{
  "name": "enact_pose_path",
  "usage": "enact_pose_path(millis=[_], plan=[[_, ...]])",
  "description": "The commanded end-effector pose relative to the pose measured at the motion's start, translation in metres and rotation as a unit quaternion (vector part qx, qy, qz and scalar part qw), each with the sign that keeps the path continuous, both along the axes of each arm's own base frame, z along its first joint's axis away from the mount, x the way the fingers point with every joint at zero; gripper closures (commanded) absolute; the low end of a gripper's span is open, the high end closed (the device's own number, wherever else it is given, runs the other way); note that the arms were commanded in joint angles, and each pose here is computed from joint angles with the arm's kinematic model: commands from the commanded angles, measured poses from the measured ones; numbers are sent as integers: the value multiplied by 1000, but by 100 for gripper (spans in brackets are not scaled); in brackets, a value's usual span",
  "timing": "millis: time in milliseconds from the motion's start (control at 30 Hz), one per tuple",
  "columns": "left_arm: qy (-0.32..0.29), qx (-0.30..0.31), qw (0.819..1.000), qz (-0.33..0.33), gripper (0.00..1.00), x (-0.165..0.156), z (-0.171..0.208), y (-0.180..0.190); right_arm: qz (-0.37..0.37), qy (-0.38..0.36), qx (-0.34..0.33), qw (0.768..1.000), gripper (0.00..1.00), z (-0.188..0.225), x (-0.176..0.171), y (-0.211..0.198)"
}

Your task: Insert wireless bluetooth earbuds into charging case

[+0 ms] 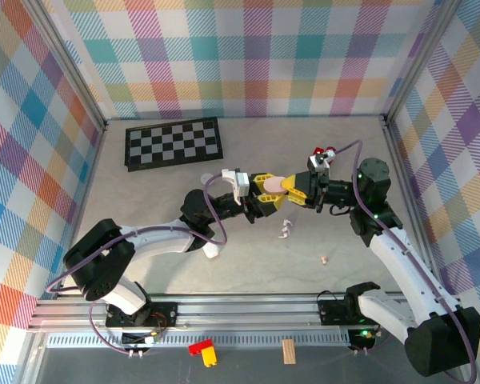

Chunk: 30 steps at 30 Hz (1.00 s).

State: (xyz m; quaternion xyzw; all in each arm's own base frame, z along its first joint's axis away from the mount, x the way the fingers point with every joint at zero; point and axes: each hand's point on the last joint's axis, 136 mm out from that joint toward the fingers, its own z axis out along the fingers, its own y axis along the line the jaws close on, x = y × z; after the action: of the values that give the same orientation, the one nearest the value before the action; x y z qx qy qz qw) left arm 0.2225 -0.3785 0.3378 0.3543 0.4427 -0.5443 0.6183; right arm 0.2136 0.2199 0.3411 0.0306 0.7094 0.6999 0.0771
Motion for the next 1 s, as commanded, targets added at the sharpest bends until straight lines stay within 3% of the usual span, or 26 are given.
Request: enact_pose_path(millis=[0,333,400,533,667,800,967], plan=[[-35,-15,999,-24,57,-9,13,-2,-2,-12,8,1000,94,9,2,-1],[-42,-12,999,-30,57,-12,12,-2,4,-2,9,1000,95,8,2,0],[-42,-12,999,-32,64,-13,12,-2,4,-2,9,1000,95,8,1,0],[-43,-12,998,-33,69,-14,13,-1,1,-2,5,1000,94,7,2,0],[-43,-12,999,-28,69,-12,13,-1,-8,-24,-1,1000,77,11,2,-2],[-40,-14,999,-18,69,-9,14,4,-27,-59,-21,998,45,16,1,-5],[-21,-15,1000,0,69,0,12,16,-99,-136,-134,977,20,7,9,-23]])
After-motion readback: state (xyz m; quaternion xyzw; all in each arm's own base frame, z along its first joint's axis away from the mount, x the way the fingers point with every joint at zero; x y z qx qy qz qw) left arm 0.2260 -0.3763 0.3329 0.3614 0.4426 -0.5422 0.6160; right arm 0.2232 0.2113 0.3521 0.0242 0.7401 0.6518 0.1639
